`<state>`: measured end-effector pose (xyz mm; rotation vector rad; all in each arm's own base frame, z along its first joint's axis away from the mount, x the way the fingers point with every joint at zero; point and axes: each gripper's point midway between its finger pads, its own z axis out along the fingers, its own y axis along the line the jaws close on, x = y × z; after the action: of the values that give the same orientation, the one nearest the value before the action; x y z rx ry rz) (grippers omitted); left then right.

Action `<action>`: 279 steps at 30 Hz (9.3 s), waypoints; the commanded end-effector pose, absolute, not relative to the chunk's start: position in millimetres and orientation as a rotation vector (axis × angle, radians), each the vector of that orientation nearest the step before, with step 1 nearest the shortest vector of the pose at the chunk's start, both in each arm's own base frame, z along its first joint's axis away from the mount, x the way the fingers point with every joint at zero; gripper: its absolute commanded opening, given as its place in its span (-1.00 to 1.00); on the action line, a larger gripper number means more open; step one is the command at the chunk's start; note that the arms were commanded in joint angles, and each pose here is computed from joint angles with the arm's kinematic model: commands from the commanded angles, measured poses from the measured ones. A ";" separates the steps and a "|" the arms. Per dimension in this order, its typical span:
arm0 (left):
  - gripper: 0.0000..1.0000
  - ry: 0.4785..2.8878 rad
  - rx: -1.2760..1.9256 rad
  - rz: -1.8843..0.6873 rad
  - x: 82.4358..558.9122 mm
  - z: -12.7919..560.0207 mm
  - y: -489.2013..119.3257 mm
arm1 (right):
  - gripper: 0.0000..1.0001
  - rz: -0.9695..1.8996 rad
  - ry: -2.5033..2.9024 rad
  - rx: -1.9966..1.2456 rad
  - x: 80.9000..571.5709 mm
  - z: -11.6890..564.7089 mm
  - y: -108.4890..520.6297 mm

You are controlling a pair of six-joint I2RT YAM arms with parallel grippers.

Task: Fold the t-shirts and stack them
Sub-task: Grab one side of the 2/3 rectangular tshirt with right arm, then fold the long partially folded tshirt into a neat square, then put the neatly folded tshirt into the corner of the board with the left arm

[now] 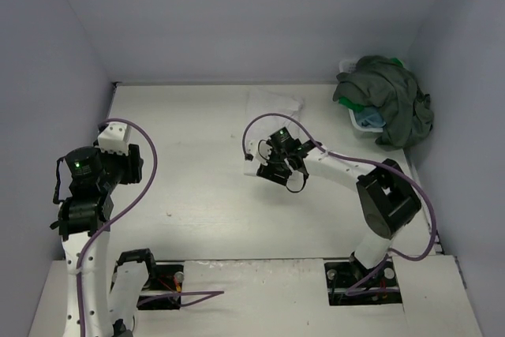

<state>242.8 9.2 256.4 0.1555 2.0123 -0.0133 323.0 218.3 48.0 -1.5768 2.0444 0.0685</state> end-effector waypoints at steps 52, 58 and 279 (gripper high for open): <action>-0.08 1.979 0.164 -0.052 250.9 268.2 4.7 | -0.88 0.125 1.886 -1.691 269.7 74.7 258.8; -0.08 1.979 0.157 -0.042 250.8 268.0 6.6 | -0.88 0.184 1.811 -1.736 230.1 109.7 270.5; -0.70 2.006 0.993 -0.466 384.4 159.8 -271.9 | -1.00 0.755 2.039 -1.223 351.9 115.2 247.3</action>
<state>382.0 -288.5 147.6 1.0094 2.0278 -0.5169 338.7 233.1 100.0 -1.2219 2.0976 0.7043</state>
